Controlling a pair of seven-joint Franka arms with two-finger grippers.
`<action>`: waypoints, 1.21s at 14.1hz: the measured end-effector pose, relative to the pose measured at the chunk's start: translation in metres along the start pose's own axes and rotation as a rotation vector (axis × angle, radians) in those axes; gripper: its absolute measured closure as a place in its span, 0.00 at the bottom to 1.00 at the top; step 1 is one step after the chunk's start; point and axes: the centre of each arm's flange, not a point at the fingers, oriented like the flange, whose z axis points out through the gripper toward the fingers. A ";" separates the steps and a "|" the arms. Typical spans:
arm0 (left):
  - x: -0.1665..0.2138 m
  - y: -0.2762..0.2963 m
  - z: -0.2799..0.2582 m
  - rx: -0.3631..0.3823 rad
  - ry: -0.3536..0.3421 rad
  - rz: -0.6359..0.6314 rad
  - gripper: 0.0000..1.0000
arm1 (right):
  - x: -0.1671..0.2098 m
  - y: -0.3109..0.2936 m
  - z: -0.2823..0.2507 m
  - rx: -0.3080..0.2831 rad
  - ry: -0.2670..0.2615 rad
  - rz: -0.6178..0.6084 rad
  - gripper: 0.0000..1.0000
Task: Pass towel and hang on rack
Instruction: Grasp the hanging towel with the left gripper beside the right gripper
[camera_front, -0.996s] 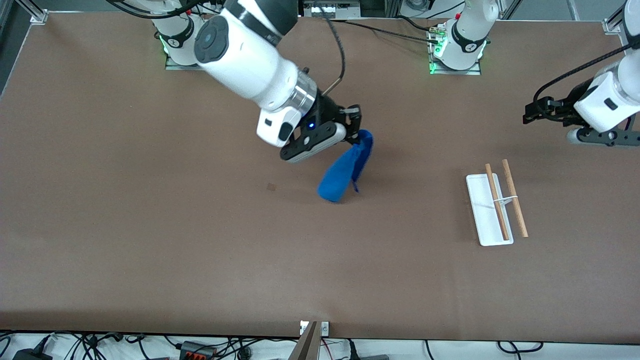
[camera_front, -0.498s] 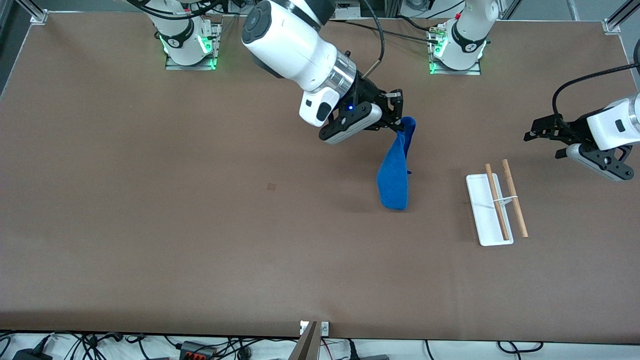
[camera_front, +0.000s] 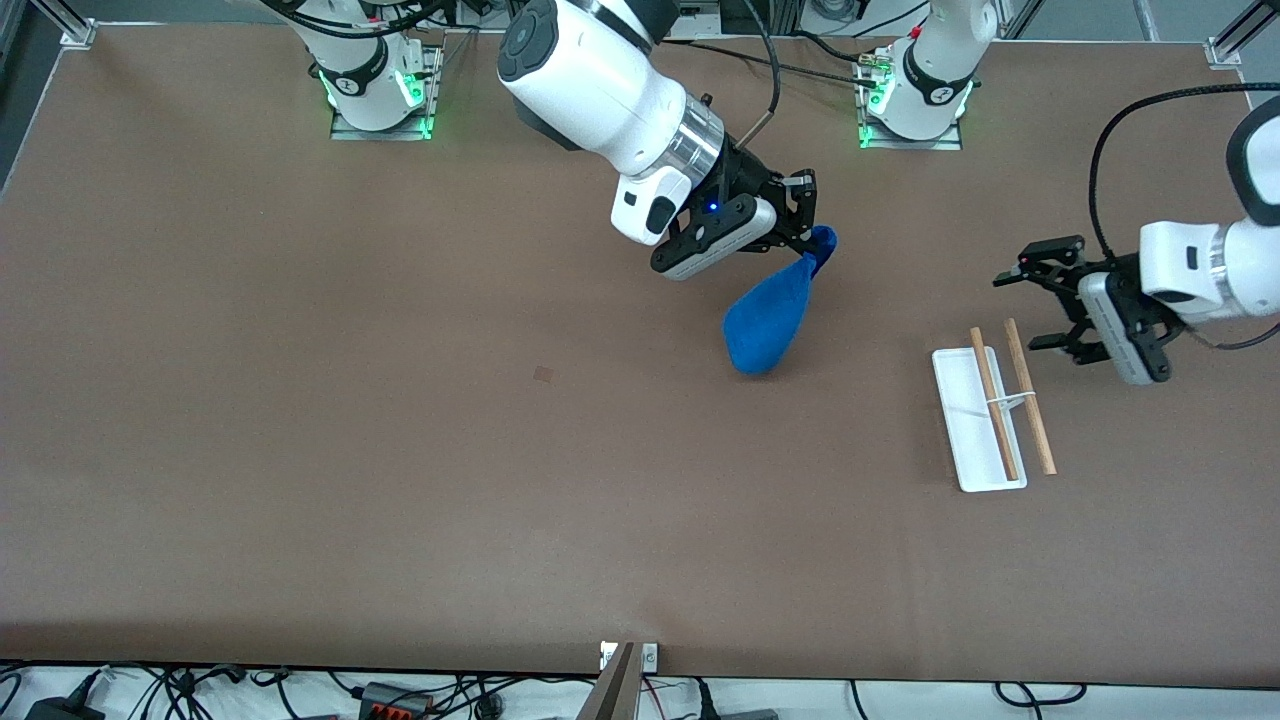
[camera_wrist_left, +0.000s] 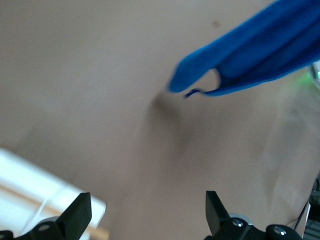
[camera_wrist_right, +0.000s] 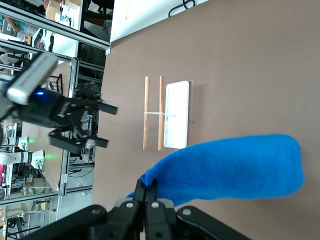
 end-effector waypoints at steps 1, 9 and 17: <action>-0.001 -0.011 0.017 -0.037 0.023 0.038 0.00 | 0.000 0.000 0.000 0.000 0.000 0.000 0.98; 0.031 -0.009 0.161 -0.190 0.235 0.198 0.00 | 0.000 0.000 0.000 -0.001 0.000 0.000 0.98; -0.005 0.020 0.245 -0.259 0.398 0.278 0.00 | -0.001 0.002 0.004 -0.003 -0.004 0.001 0.98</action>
